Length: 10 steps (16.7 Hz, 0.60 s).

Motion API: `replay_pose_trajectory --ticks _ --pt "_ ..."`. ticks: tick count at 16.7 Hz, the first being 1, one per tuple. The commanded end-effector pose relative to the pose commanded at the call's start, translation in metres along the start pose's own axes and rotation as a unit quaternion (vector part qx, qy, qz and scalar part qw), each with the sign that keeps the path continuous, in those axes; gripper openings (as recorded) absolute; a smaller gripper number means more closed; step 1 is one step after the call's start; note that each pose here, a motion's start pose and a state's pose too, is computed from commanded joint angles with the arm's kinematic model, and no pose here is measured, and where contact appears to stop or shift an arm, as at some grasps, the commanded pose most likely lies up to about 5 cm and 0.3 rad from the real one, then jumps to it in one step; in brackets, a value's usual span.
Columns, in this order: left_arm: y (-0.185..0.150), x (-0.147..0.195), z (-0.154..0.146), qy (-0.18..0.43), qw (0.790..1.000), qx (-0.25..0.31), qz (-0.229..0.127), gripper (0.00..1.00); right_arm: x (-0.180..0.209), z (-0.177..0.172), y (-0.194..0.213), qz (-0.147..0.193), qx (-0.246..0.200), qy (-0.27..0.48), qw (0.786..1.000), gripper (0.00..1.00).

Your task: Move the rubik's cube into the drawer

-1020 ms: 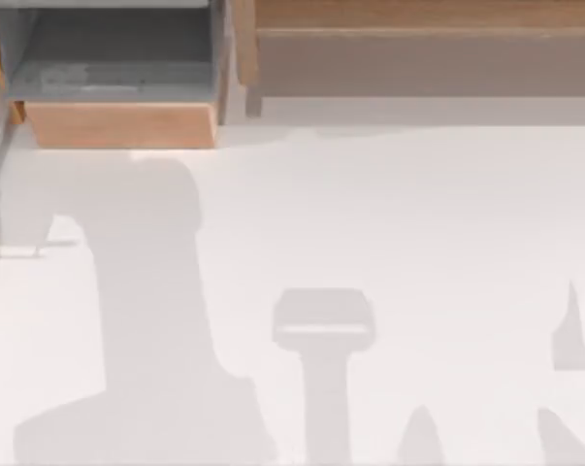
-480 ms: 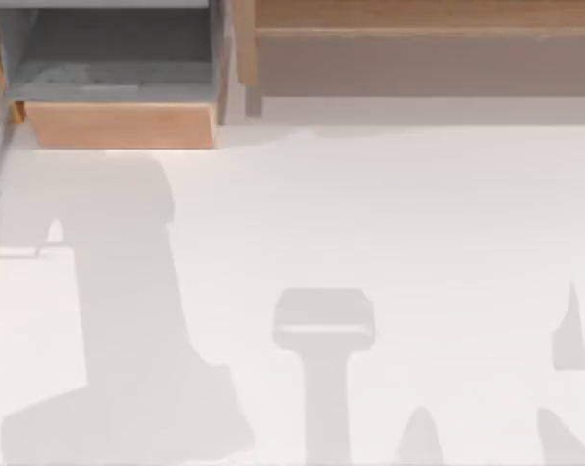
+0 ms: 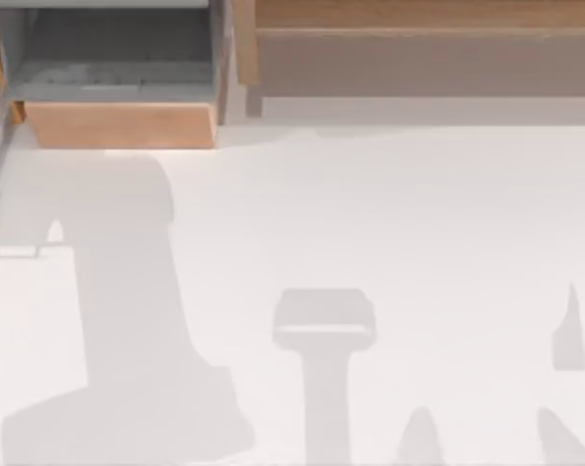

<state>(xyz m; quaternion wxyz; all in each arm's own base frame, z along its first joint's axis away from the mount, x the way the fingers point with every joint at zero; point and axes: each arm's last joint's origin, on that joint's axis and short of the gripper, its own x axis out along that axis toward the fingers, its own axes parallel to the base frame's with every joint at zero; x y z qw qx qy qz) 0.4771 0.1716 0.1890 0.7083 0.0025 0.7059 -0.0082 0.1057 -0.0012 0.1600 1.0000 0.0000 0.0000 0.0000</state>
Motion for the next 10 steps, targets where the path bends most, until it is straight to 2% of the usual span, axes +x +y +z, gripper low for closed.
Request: replay_pose_trajectory --ticks 4,10 --pt "0.0000 0.0000 0.0000 0.000 1.000 0.000 0.000 0.98 0.0000 0.0000 0.0000 0.000 0.000 0.000 1.000 1.00" --pt "0.0000 0.0000 0.0000 0.000 1.000 0.000 0.000 1.00 0.0000 0.0000 0.0000 0.000 0.000 0.000 1.000 1.00"
